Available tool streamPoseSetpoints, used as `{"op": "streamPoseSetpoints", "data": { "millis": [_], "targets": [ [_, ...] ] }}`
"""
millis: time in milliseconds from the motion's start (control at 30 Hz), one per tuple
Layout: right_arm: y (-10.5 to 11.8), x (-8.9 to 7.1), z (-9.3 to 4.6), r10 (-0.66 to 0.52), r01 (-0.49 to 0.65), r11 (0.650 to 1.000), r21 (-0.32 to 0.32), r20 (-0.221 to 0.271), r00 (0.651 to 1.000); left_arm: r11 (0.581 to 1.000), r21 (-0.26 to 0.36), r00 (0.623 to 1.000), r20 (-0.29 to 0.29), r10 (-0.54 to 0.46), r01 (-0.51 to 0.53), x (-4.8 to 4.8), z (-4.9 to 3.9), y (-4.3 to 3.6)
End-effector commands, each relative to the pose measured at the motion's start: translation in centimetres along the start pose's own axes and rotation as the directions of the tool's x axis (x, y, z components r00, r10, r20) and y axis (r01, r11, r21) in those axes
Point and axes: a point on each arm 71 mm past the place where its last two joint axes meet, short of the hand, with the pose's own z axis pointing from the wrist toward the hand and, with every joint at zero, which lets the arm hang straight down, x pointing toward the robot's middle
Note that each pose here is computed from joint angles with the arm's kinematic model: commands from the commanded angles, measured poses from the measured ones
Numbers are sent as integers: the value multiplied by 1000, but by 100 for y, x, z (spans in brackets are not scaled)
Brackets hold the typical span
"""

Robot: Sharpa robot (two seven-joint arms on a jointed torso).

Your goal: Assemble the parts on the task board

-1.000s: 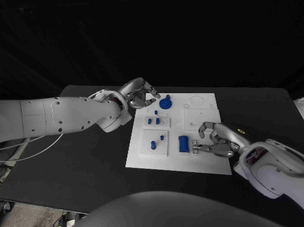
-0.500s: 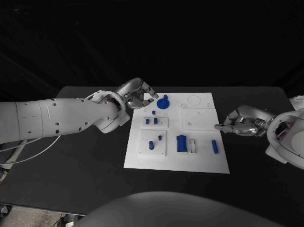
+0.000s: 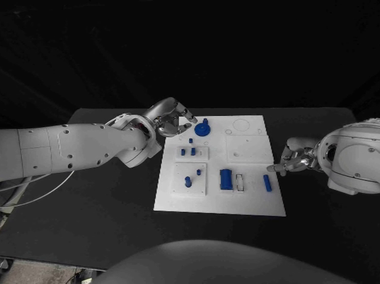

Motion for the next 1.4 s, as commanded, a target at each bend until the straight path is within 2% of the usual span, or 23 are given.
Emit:
{"op": "streamPoseSetpoints", "data": {
  "millis": [33, 400, 1000, 1400],
  "targets": [
    [14, 8, 43, -62, 64, 997, 47, -32, 998, 1000, 20, 1000, 12, -5, 5, 0, 0, -32],
    [167, 7, 166, -83, 85, 995, 43, -48, 995, 1000, 21, 1000, 11, -7, 6, 7, 1, -39],
    [194, 289, 322, -88, 95, 995, 43, -143, 986, 1000, 15, 1000, 6, -6, 6, 10, 5, -32],
    [166, 400, 391, -63, 73, 996, 51, -169, 984, 1000, 9, 1000, 4, -6, 6, 11, 8, -24]
  ]
}}
